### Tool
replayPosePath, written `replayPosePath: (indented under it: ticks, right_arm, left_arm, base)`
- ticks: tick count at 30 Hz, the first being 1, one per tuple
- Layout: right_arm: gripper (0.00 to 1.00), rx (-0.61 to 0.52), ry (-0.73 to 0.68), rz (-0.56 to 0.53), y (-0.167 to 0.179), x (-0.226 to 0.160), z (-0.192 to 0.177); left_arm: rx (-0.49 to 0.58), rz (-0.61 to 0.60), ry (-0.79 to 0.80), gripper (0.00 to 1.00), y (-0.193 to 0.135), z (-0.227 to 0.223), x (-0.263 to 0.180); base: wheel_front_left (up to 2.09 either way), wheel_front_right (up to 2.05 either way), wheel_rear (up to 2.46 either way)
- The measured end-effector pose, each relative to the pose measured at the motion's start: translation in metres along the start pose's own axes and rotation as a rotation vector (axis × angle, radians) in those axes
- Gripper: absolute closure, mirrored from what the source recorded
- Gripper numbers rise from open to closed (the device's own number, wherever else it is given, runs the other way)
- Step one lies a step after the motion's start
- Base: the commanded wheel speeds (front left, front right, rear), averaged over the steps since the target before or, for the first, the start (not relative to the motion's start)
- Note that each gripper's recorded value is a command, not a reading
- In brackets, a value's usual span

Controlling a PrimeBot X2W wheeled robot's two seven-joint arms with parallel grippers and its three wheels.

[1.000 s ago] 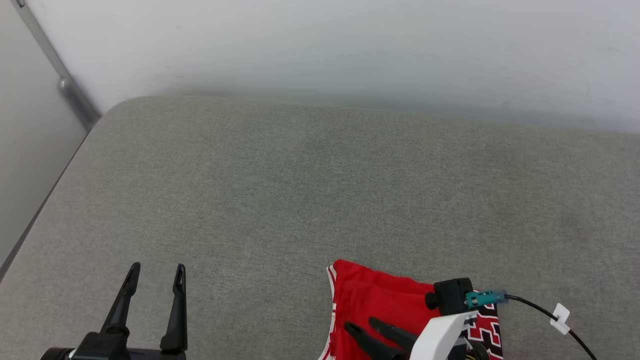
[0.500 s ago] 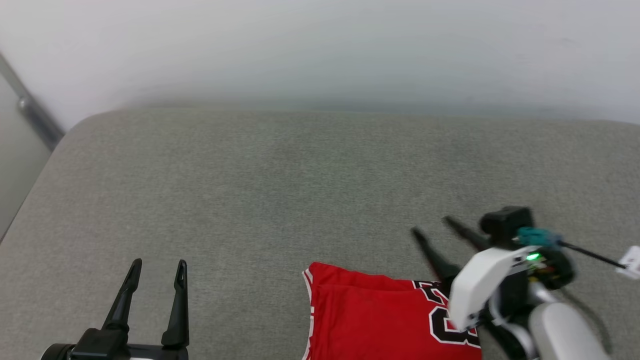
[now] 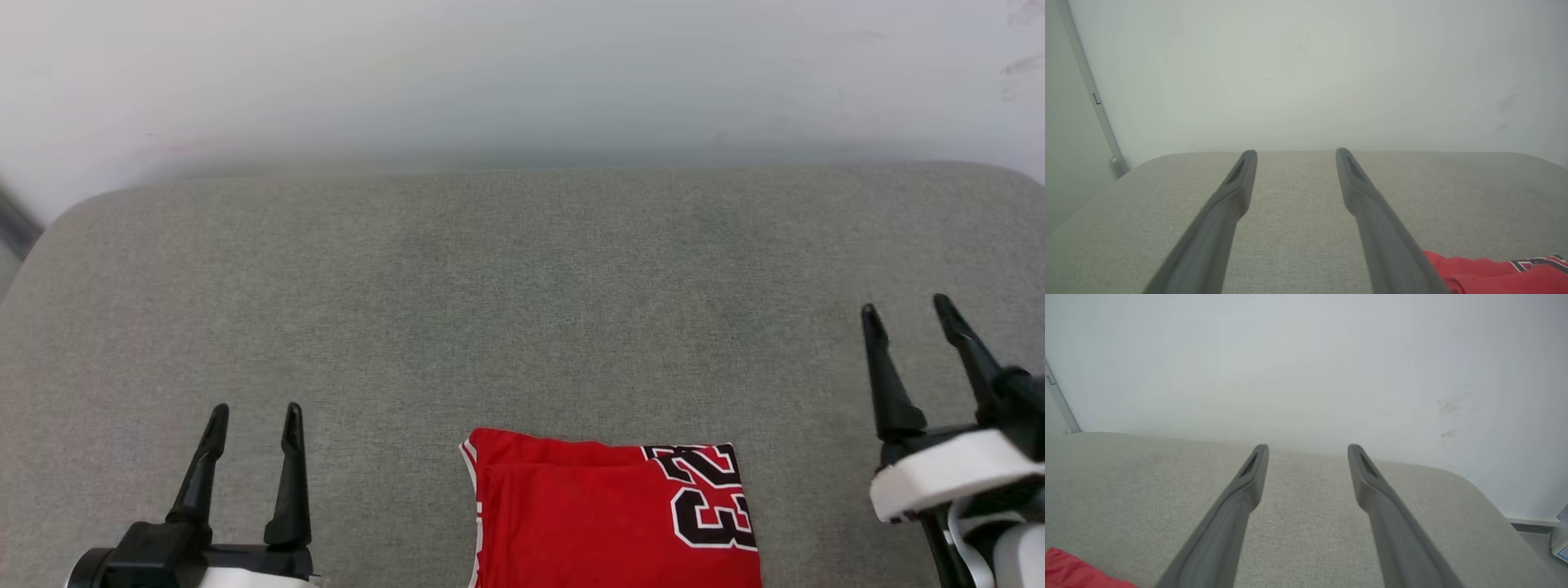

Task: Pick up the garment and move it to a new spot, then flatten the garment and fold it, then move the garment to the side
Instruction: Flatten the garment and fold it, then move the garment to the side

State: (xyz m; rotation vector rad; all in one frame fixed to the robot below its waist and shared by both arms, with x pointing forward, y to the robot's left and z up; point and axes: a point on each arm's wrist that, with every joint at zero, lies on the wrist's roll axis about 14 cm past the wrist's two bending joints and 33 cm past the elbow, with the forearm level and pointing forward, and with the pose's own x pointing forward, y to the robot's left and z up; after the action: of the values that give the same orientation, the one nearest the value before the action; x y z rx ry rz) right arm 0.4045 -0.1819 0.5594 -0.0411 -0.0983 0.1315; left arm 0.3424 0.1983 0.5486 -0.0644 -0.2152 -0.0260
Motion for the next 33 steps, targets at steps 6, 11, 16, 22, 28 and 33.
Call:
replayPosePath:
  ticks: [6,11,16,22,28,33]
  right_arm:
    - [0.00,-0.010,-0.082,-0.064,-0.010,-0.021,0.004]
    - [0.00,-0.024,-0.101,-0.063,-0.003,-0.029,0.002]
    - [0.00,-0.026,-0.106,-0.049,0.005,-0.030,0.000]
    - [0.00,-0.012,-0.107,-0.035,0.012,-0.030,-0.002]
    - [0.00,-0.004,-0.106,-0.023,0.017,-0.030,-0.003]
    - [0.00,0.002,-0.107,-0.024,0.017,-0.030,-0.003]
  left_arm:
    - [-0.015,-0.016,0.007,0.00,-0.008,-0.003,0.001]
    - [-0.020,-0.017,0.003,0.00,-0.009,-0.002,0.002]
    - [-0.020,-0.013,-0.003,0.00,-0.008,0.000,0.000]
    - [-0.019,-0.010,-0.006,0.00,-0.008,0.001,0.000]
    - [-0.022,-0.017,-0.002,0.00,-0.010,0.000,0.000]
    - [-0.018,-0.021,0.003,0.00,-0.011,-0.001,0.000]
  base:
    - [0.00,0.00,0.00]
    - [0.00,0.00,0.00]
    - [0.00,0.00,0.00]
    - [0.00,0.00,0.00]
    - [0.00,0.00,0.00]
    - [0.00,0.00,0.00]
